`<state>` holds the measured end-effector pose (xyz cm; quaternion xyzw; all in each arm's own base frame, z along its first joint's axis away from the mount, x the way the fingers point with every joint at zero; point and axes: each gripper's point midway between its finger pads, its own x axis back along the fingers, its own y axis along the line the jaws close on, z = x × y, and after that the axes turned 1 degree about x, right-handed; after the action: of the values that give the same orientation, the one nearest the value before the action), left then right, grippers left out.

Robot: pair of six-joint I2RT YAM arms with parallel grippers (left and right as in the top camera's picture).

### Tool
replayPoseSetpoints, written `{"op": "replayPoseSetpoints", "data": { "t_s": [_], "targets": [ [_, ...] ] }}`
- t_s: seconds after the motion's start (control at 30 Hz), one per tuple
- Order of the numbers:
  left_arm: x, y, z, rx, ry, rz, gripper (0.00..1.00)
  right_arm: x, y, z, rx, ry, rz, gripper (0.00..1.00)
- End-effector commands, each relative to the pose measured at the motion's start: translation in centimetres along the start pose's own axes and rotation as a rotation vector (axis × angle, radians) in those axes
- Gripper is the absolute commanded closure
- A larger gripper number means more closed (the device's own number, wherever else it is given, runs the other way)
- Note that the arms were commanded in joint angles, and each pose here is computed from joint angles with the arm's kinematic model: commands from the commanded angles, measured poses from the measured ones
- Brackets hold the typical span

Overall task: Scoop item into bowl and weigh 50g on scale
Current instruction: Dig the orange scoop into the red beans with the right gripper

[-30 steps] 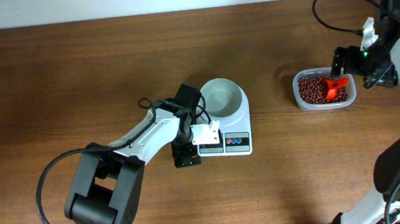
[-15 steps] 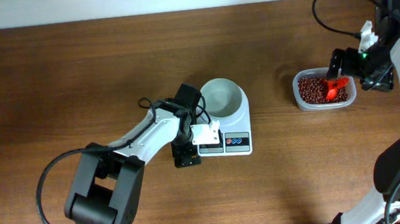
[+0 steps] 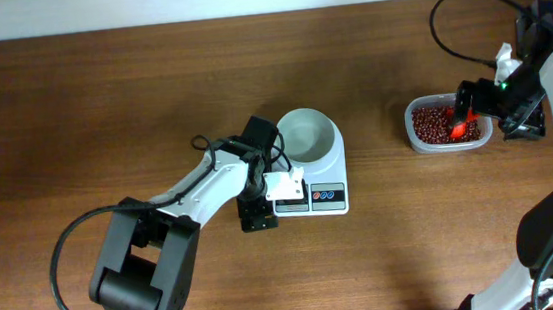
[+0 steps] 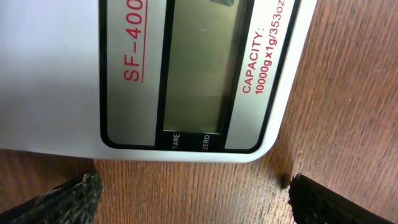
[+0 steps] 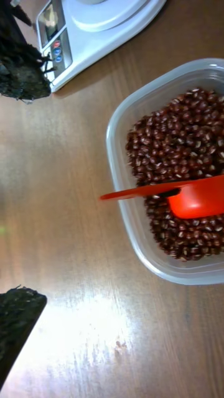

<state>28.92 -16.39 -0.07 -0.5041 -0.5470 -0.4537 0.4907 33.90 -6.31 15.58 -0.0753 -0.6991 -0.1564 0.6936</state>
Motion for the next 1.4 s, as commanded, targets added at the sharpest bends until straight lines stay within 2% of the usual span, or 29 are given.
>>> {"op": "replayPoseSetpoints", "data": {
  "t_s": [0.0,0.2,0.27,0.33,0.4,0.53,0.7,0.83,1.0,1.37],
  "targets": [
    [-0.5,-0.2,-0.2,-0.014,-0.008,0.023,0.01,0.4,0.3,0.4,-0.001,-0.006,-0.006,0.04],
    [-0.5,-0.2,-0.2,-0.014,-0.008,0.023,0.01,-2.0,0.0,0.3,-0.002,0.000,-0.007,0.15],
    [-0.5,-0.2,-0.2,-0.014,-0.008,0.023,0.01,-3.0,0.0,0.1,0.001,-0.007,-0.007,0.22],
    [-0.5,-0.2,-0.2,-0.014,-0.008,0.023,0.01,-3.4,0.1,-1.9,0.018,-0.086,-0.013,0.23],
    [-0.5,-0.2,-0.2,-0.014,-0.008,0.023,0.01,-3.0,0.3,-4.1,0.032,-0.178,-0.021,0.28],
    [-0.5,-0.2,-0.2,-0.014,-0.008,0.023,0.01,-3.1,0.4,-4.4,0.033,-0.192,-0.022,0.62],
    [-0.5,-0.2,-0.2,-0.014,-0.007,0.023,0.01,-4.3,0.2,-4.1,0.032,-0.181,-0.021,0.67],
    [-0.5,-0.2,-0.2,-0.014,-0.008,0.023,0.01,-4.4,0.2,-4.8,0.035,-0.207,-0.024,0.78],
    [-0.5,-0.2,-0.2,-0.014,-0.008,0.023,0.01,-5.0,0.2,-5.2,0.037,-0.224,-0.025,0.96],
    [-0.5,-0.2,-0.2,-0.014,-0.008,0.023,0.01,-7.6,0.0,-5.2,0.038,-0.240,-0.035,0.96]
  ]
}}
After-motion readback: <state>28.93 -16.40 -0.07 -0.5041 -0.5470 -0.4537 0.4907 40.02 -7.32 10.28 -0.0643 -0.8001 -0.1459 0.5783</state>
